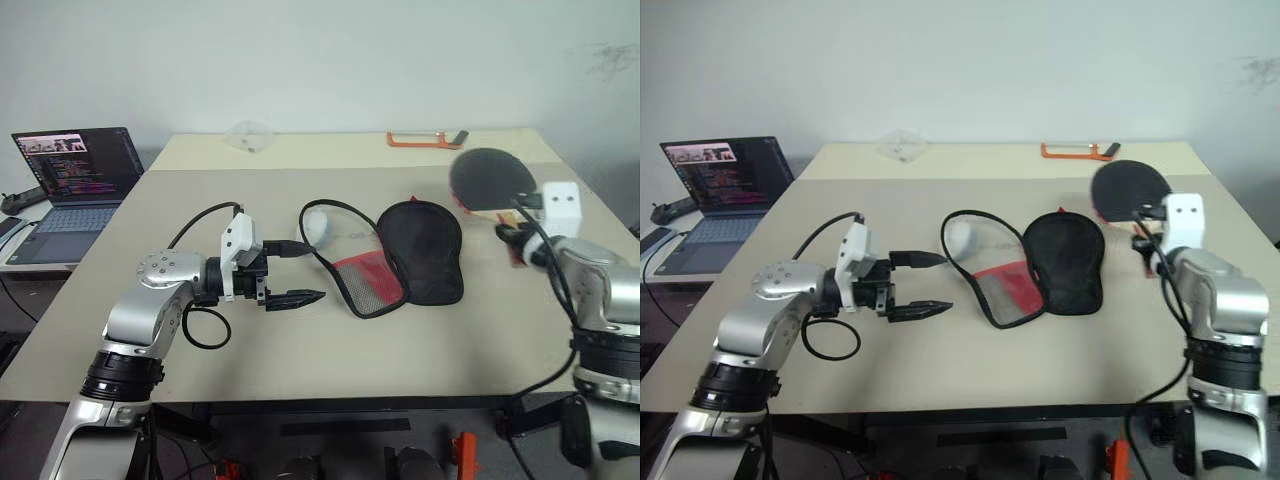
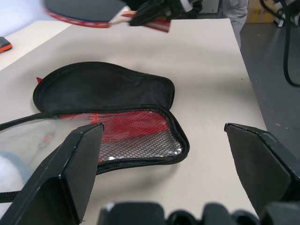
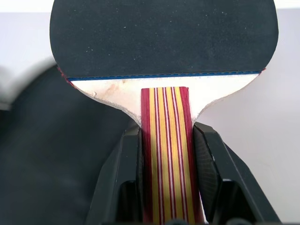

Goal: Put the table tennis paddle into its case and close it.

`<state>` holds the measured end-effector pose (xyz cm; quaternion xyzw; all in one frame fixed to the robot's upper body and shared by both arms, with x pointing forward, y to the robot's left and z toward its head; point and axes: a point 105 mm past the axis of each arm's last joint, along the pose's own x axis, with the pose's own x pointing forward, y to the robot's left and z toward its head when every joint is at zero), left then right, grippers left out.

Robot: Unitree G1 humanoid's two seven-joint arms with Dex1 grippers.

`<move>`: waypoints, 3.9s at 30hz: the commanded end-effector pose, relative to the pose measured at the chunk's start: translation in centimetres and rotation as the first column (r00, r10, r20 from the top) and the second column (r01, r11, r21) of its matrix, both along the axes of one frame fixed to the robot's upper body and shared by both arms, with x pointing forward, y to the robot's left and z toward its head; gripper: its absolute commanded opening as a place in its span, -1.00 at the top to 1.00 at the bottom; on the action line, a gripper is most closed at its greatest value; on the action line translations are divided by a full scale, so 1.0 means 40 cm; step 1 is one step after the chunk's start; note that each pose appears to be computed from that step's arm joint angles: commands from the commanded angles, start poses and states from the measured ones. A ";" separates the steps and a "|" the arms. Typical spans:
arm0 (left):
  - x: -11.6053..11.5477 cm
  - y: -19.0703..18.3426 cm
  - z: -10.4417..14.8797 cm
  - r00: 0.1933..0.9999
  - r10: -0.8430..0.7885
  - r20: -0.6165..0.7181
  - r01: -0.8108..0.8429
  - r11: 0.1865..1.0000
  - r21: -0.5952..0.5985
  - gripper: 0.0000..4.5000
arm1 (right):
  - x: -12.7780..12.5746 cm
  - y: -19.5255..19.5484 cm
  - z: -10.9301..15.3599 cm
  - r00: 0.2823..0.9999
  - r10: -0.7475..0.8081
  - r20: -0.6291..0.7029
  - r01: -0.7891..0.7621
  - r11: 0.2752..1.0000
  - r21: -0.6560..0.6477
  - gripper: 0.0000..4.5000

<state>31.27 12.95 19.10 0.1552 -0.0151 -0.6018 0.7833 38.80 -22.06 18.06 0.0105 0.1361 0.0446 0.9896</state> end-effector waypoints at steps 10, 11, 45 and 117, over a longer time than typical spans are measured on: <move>0.011 -0.012 0.048 0.996 0.019 0.086 -0.017 1.000 -0.024 -1.00 | 0.016 0.147 -0.052 0.999 0.049 -0.010 -0.048 0.997 0.059 0.51; 0.010 -0.011 0.047 0.996 0.020 0.086 -0.018 1.000 -0.025 -1.00 | 0.014 0.152 -0.063 0.998 0.052 -0.020 -0.050 0.997 0.061 0.51; 0.008 -0.003 0.033 0.996 0.041 0.082 -0.039 0.999 -0.019 -1.00 | 0.024 0.181 -0.144 0.996 0.036 -0.084 -0.035 0.999 0.018 0.51; 0.175 -0.142 0.073 0.994 -0.036 0.104 0.048 0.992 -0.113 0.99 | -0.038 -0.031 -0.031 0.956 0.276 -0.104 -0.291 0.940 -0.176 -1.00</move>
